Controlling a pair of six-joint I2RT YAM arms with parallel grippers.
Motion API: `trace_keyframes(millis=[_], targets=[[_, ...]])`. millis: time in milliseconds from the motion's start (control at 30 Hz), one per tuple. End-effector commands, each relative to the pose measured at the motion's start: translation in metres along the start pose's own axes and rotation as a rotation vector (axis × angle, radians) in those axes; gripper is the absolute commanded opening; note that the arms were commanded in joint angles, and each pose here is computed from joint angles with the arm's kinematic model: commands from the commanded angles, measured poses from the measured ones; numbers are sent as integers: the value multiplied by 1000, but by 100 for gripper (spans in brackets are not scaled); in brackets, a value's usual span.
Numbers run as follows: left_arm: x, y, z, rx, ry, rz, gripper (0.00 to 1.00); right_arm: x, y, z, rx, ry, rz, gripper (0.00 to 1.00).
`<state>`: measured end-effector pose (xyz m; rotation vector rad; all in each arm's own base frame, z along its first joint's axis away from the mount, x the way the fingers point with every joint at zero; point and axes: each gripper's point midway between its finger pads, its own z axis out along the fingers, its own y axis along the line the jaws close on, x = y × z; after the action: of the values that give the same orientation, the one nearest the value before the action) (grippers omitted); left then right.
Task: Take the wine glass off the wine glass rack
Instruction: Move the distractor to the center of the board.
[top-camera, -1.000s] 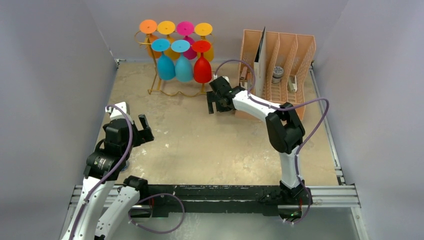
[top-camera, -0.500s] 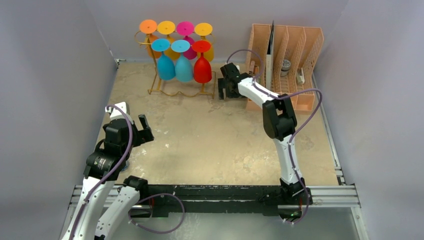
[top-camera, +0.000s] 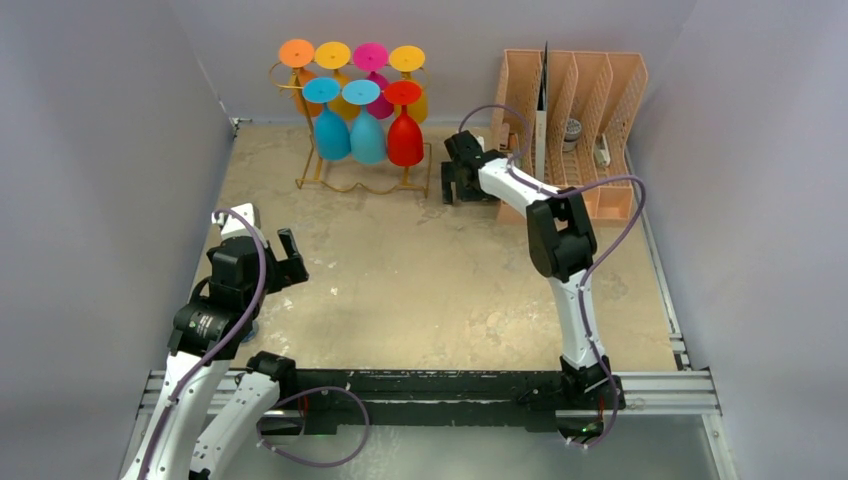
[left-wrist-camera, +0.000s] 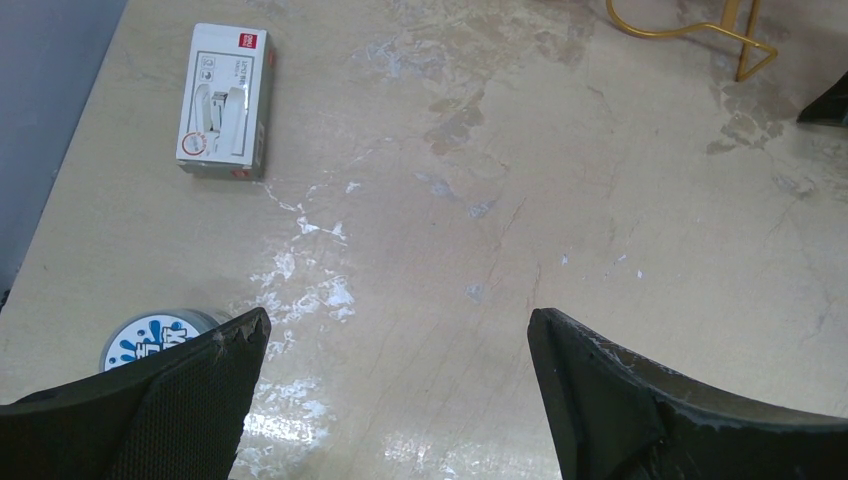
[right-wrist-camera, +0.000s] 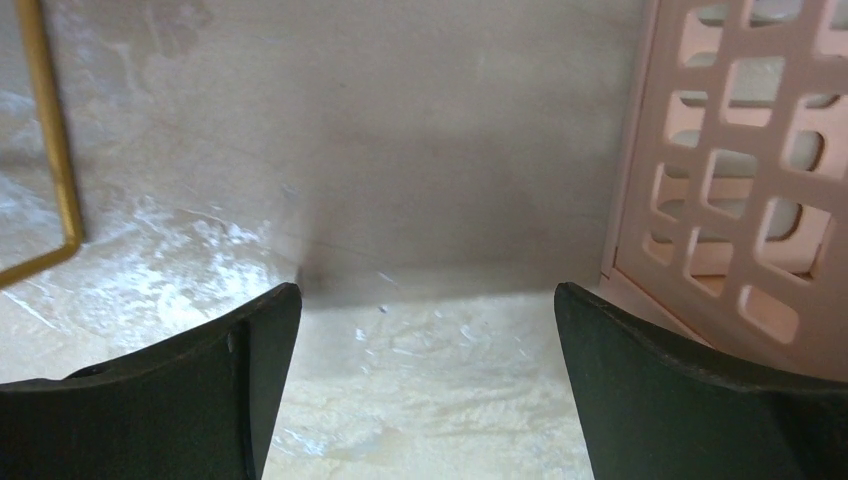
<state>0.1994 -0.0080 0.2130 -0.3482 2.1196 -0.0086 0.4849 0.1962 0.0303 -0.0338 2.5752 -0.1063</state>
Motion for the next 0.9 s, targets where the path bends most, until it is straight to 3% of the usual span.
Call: trace_keyframes(millis=[0, 333, 500, 700, 867], targets=[[-4, -1, 1, 1, -14, -16, 100, -13, -36, -27, 86, -42, 51, 99], [-4, -1, 1, 2, -15, -16, 100, -29, -37, -54, 50, -108, 74, 99], [-3, -1, 1, 1, -12, -15, 100, -46, 0, -71, -98, -162, 10, 99], [-3, -2, 2, 1, -7, -14, 100, -64, 12, -42, -71, -144, -15, 99], [-2, -2, 3, 3, -4, -13, 100, -93, 21, -7, -45, -215, -83, 99]])
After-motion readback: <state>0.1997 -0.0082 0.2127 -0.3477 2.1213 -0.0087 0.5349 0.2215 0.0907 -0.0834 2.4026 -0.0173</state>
